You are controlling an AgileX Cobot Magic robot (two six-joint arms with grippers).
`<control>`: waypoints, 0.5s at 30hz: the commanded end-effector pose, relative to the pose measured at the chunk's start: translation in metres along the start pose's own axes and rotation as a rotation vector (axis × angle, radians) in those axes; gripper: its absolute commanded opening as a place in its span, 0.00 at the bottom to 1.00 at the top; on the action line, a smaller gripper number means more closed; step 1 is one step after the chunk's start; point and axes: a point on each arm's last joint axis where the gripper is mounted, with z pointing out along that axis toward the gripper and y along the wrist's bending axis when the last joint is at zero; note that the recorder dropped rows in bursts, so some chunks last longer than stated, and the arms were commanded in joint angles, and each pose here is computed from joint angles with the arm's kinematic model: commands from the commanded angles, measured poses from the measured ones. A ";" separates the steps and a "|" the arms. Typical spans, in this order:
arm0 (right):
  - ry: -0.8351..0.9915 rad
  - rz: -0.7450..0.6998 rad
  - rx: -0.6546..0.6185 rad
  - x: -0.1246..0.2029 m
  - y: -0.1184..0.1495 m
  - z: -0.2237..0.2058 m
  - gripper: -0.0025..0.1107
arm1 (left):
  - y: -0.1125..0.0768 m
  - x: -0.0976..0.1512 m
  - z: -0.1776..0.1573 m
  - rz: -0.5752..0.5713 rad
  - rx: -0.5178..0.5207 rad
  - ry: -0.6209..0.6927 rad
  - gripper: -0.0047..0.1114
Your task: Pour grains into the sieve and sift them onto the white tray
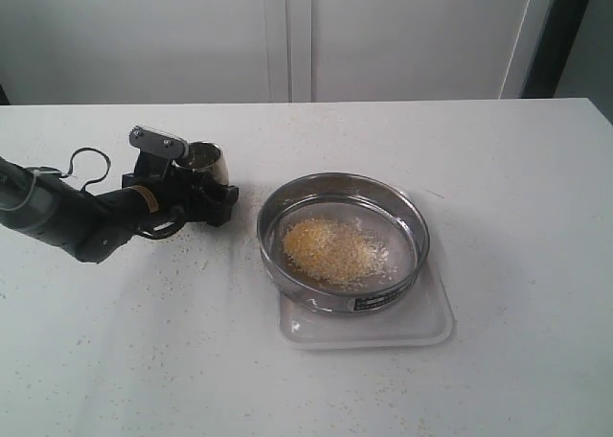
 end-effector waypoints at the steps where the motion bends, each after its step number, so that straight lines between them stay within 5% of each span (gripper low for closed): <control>1: -0.013 0.003 0.009 0.000 -0.001 0.000 0.02 | -0.001 0.002 -0.002 0.026 0.010 0.039 0.84; 15: -0.013 0.003 0.009 0.000 -0.001 0.000 0.02 | -0.002 -0.026 -0.012 0.044 0.007 -0.023 0.84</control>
